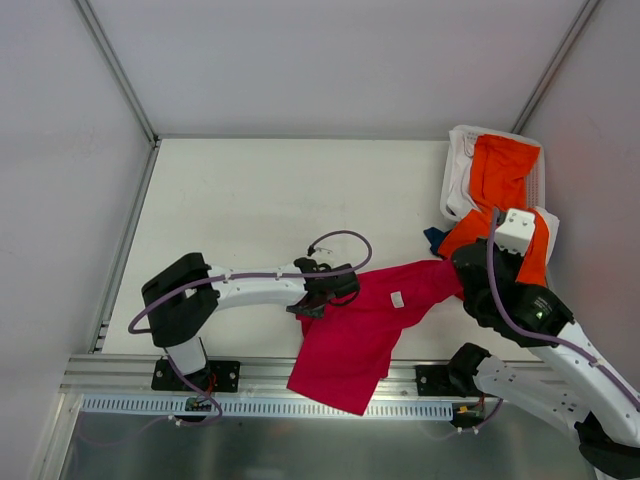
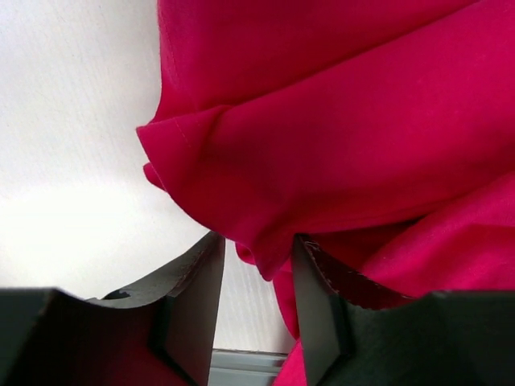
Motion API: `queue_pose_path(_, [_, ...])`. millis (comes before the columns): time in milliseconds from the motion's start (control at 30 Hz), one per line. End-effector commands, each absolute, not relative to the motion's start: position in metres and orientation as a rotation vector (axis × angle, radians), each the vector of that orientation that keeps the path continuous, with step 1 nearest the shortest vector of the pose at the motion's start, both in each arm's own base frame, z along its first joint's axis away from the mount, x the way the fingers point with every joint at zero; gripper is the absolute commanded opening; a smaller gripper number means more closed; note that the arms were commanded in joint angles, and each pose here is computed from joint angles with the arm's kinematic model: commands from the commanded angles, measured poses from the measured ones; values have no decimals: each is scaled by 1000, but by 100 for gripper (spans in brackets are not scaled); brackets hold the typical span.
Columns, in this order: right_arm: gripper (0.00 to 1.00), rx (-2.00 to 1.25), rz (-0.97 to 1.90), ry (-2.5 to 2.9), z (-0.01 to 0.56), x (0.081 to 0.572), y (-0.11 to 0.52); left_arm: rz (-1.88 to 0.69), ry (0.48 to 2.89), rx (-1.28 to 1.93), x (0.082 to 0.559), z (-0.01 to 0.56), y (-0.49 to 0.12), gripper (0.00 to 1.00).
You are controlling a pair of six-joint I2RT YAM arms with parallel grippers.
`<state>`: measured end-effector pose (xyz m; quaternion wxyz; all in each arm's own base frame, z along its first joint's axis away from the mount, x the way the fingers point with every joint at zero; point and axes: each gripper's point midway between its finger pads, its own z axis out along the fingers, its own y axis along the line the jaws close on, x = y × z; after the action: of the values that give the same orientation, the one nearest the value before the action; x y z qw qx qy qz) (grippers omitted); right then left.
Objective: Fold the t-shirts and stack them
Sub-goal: Flatten out the tshirt
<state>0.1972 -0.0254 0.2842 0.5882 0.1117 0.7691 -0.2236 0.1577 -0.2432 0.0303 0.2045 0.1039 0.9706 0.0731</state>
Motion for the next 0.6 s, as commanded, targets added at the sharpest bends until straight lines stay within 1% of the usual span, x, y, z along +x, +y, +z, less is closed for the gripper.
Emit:
queue_pose_path(0, [1, 278, -529, 1786, 284, 196, -28, 208, 2684, 259, 164, 35, -248, 37])
queue_pose_path(33, [1, 280, -530, 1786, 284, 196, -28, 210, 2685, 262, 164, 34, -248, 32])
queue_pose_path(100, [0, 282, -529, 1787, 284, 197, -28, 214, 2685, 256, 164, 33, -247, 27])
queue_pose_path(133, [1, 280, -531, 1788, 283, 197, -28, 214, 2685, 256, 164, 33, -248, 20])
queue_pose_path(233, [0, 280, -535, 1790, 282, 197, -28, 224, 2688, 257, 164, 30, -248, 9])
queue_pose_path(267, [1, 279, -536, 1791, 282, 198, -27, 229, 2690, 255, 164, 29, -248, 0])
queue_pose_path(467, [1, 270, -515, 1813, 279, 202, -20, 217, 2662, 276, 168, 38, -249, 0])
queue_pose_path(533, [0, 247, -474, 1833, 278, 209, -8, 168, 2610, 275, 174, 63, -248, 0])
queue_pose_path(567, [1, 211, -385, 1866, 279, 213, 6, 193, 2563, 291, 181, 83, -242, 0])
